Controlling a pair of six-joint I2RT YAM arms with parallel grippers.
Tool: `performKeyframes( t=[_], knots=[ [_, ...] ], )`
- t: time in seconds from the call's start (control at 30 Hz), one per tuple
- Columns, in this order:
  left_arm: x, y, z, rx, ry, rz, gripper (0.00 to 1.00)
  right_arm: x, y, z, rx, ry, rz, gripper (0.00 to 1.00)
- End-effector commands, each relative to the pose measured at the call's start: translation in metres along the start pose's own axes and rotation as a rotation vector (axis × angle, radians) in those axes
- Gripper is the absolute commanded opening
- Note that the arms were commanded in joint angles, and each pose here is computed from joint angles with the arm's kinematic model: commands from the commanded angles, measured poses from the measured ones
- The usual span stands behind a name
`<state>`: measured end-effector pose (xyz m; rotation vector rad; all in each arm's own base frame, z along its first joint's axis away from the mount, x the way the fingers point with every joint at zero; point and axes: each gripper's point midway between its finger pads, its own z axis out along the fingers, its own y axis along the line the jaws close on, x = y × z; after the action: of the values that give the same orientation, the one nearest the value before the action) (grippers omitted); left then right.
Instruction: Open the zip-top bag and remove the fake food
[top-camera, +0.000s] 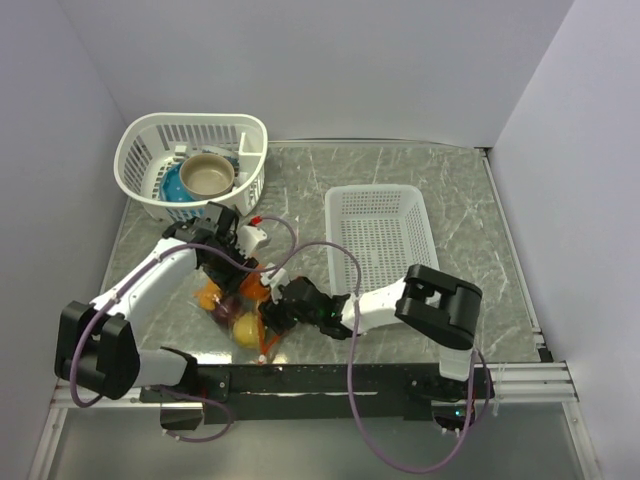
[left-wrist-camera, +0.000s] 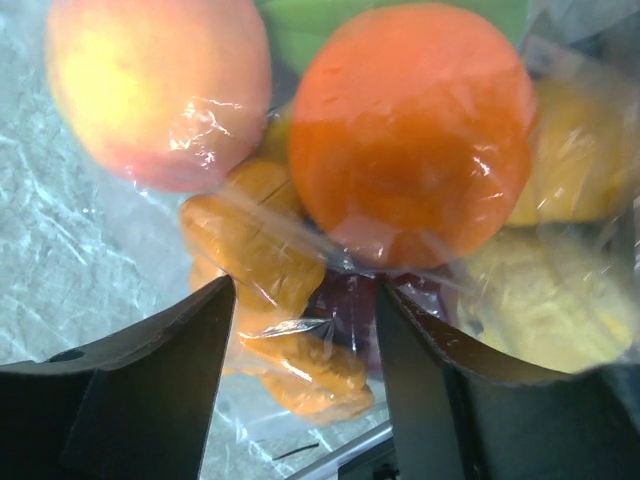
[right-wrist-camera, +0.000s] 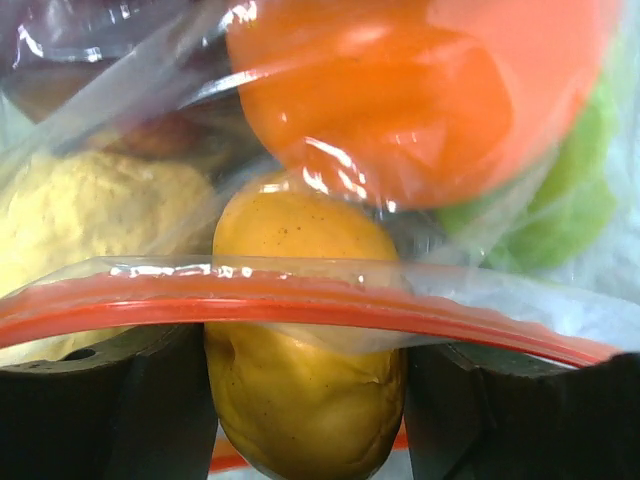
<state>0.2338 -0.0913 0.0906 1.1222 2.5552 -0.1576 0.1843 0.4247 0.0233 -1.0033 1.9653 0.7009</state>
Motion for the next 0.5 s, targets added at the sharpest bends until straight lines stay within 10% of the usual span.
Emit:
performKeyframes(
  t=[0.0, 0.07, 0.47],
  knots=[
    [-0.008, 0.015, -0.024, -0.063, -0.05, 0.006, 0.72, -0.004, -0.004, -0.022, 0.003, -0.029, 0.016, 0.47],
    [-0.006, 0.028, -0.032, -0.1, -0.065, -0.008, 0.98, -0.009, -0.004, -0.027, 0.003, -0.041, 0.015, 0.47],
    [0.031, 0.039, 0.021, -0.029, -0.032, -0.05, 0.99, -0.003, 0.001, -0.031, -0.023, -0.019, 0.027, 0.46]
  ],
)
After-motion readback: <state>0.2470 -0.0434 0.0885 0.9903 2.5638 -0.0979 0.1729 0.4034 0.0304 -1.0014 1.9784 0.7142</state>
